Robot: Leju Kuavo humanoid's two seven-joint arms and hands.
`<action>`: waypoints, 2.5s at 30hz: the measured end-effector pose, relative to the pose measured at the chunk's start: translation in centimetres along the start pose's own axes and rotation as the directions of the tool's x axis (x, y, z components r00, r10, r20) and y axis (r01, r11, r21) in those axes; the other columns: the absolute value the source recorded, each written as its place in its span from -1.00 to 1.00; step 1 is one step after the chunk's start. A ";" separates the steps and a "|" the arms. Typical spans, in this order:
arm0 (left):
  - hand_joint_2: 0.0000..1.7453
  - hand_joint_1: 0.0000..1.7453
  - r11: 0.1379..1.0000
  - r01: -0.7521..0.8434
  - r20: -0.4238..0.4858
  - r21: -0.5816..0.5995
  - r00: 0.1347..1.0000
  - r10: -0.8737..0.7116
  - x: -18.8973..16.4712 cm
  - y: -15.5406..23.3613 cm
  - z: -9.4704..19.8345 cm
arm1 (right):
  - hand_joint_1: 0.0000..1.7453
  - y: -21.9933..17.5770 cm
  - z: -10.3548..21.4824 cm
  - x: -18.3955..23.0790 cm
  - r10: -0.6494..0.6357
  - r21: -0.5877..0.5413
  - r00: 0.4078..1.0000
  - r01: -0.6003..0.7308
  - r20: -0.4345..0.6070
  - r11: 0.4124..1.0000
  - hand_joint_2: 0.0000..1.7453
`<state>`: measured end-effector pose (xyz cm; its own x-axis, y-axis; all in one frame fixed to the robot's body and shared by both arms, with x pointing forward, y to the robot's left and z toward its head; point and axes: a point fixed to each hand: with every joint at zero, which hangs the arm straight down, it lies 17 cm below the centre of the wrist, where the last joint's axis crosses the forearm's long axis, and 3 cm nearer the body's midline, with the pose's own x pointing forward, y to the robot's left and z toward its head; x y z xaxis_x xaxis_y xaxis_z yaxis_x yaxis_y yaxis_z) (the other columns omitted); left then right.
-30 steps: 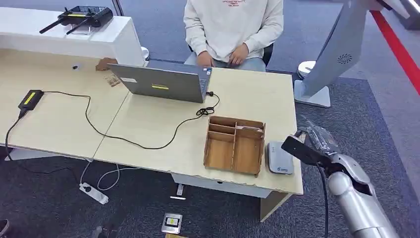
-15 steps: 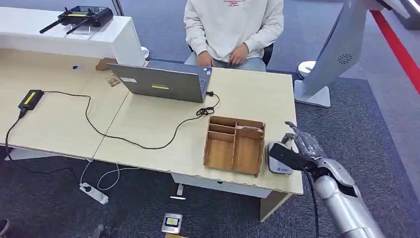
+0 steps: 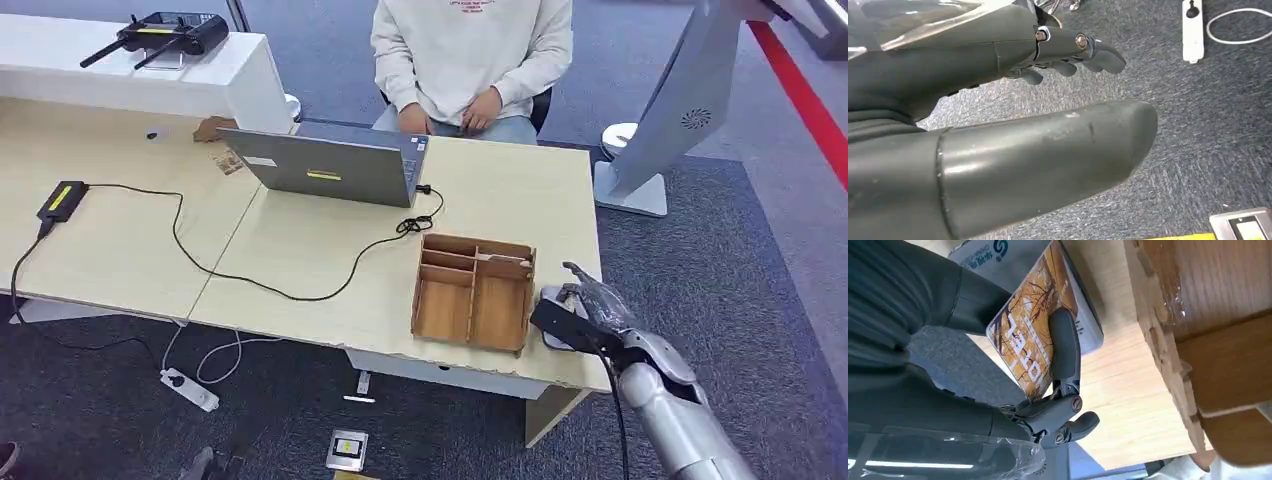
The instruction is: Pass the card to the sensor for recognition and then transmit it.
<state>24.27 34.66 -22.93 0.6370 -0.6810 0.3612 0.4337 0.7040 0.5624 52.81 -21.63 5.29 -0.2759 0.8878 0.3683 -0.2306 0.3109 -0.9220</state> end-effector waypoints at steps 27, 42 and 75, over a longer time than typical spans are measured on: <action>-1.00 -1.00 1.000 0.001 0.016 0.006 1.000 -0.001 0.6 0.1 -0.1 | 1.00 0.1 0.0 -0.8 0.002 0.005 1.000 -0.002 -0.012 1.000 1.00; -1.00 -1.00 1.000 -0.009 0.032 0.016 0.999 0.008 0.5 0.2 0.0 | 1.00 -11.1 -1.6 -1.4 0.026 -0.169 1.000 -0.023 0.015 0.985 1.00; -1.00 -1.00 1.000 0.018 0.055 0.019 0.998 -0.019 1.2 -0.1 0.1 | 1.00 -26.9 -2.3 2.9 0.179 -0.409 0.980 -0.131 0.082 0.903 1.00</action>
<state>24.91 33.75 -22.47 0.5926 -0.7044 0.3907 0.4331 0.6876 0.5827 60.34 -26.65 30.84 -0.3886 0.8982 0.2054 0.2093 0.3032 -0.9297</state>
